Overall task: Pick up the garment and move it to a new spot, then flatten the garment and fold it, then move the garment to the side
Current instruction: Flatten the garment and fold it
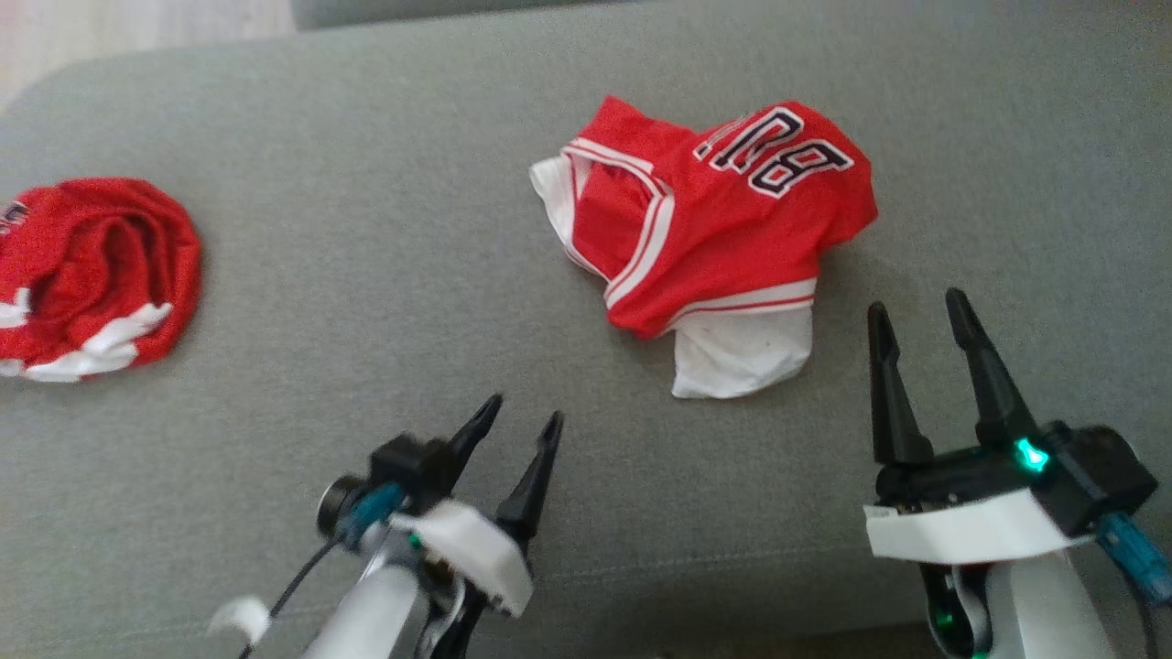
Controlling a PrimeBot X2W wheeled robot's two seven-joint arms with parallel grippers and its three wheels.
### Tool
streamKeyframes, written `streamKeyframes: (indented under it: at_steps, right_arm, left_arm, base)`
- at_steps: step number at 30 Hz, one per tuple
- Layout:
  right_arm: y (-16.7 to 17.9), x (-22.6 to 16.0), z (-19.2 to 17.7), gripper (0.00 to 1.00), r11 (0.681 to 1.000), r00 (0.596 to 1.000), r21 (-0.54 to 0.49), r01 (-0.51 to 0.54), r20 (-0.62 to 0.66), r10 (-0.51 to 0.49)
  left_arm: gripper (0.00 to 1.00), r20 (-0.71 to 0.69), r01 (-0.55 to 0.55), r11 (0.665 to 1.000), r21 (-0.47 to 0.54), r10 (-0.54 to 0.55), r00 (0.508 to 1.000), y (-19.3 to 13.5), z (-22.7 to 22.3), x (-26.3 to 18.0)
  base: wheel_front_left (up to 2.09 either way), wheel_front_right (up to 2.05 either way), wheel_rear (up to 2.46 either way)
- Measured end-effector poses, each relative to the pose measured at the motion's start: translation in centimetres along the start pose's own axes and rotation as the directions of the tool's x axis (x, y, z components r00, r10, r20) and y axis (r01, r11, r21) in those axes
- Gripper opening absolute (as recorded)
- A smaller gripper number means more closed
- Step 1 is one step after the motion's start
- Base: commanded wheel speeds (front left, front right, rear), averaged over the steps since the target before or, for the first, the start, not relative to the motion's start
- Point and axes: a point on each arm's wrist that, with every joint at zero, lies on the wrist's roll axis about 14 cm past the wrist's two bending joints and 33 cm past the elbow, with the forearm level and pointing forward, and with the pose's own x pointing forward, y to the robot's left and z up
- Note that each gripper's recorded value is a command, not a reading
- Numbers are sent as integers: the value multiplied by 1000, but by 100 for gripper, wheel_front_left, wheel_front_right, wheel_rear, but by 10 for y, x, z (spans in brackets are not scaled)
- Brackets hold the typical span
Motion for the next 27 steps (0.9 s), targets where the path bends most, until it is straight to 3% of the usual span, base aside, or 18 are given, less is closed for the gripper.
streamKeyframes:
  at_steps: [6, 13, 22, 23, 24, 25, 26, 27]
  right_arm:
    - [-16, 12, -8, 100, 999, 999, -13, 33, -16, -33]
    - [-32, 27, -13, 100, 998, 998, -25, 62, -21, -63]
    - [-48, 29, -24, 100, 995, 994, -35, 99, -50, -100]
    - [-48, 30, -24, 100, 994, 994, -36, 100, -48, -102]
    - [-49, 29, -23, 100, 994, 994, -37, 101, -46, -103]
    - [-49, 29, -22, 100, 994, 994, -38, 102, -44, -104]
    - [-49, 28, -20, 100, 994, 994, -39, 104, -40, -105]
    - [-50, 28, -18, 100, 994, 994, -41, 105, -35, -107]
  left_arm:
    - [100, -60, 131, 991, -32, -133, 989, -21, -11, 43]
    - [100, -155, 191, 979, -72, -200, 968, -26, -40, 75]
    - [100, -125, 257, 963, -81, -266, 956, -38, -32, 108]
    - [81, -125, 263, 962, -79, -271, 954, -40, -32, 108]
    - [81, -123, 270, 960, -77, -278, 953, -42, -31, 108]
    - [34, -118, 281, 957, -67, -287, 950, -45, -29, 108]
    - [0, -112, 293, 954, -57, -298, 948, -49, -27, 108]
    - [0, -100, 305, 951, -50, -309, 946, -53, -23, 108]
  base:
    - [0, 0, 0]
    - [0, 0, 0]
    - [0, 0, 0]
    - [0, 0, 0]
    - [0, 0, 0]
    - [0, 0, 0]
    - [0, 0, 0]
    - [0, 0, 0]
